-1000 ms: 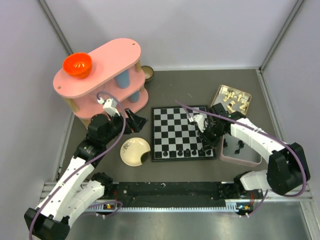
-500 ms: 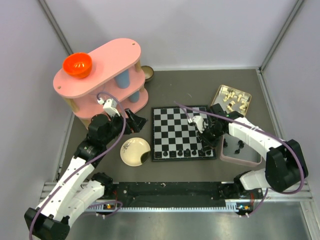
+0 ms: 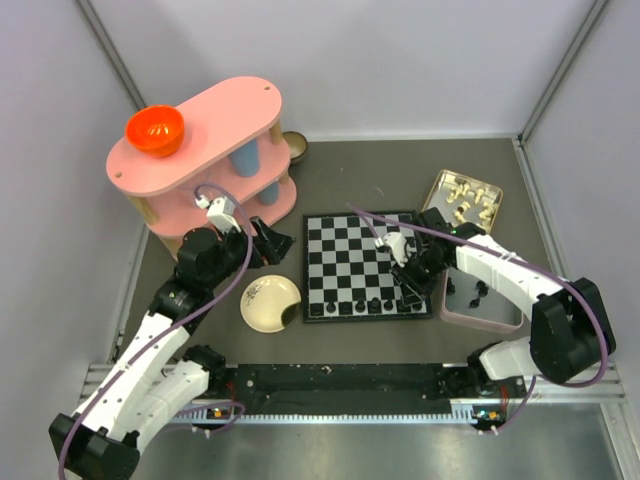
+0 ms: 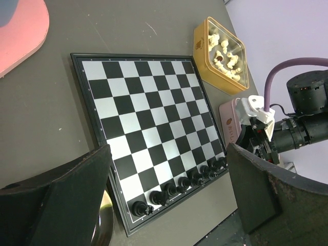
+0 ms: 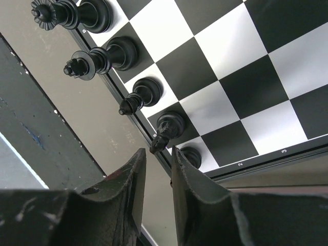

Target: Set up the chess pieces on the board

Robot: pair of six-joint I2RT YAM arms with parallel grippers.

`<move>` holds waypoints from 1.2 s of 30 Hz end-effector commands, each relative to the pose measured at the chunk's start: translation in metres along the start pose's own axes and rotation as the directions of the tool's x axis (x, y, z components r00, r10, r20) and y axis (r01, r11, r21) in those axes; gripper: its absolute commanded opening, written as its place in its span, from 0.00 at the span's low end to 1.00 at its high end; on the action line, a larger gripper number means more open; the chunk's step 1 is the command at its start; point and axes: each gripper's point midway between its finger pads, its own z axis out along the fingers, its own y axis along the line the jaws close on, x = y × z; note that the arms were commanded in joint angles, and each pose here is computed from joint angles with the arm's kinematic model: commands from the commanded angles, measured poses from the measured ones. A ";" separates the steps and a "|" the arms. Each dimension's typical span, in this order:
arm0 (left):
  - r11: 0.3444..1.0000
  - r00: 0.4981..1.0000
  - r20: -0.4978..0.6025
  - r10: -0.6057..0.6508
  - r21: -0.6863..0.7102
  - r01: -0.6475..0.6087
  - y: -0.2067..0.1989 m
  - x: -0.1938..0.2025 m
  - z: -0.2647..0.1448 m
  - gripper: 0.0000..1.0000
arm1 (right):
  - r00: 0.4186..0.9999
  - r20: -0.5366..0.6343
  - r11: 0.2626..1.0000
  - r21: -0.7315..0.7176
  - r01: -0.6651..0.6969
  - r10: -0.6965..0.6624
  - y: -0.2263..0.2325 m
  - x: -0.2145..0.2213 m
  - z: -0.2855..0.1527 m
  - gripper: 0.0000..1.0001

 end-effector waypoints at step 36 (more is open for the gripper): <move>0.994 1.000 0.018 -0.002 0.112 0.000 -0.023 -0.014 0.018 0.99 | 0.899 0.247 0.847 0.316 -0.427 0.361 -0.114 0.065 -0.068 0.30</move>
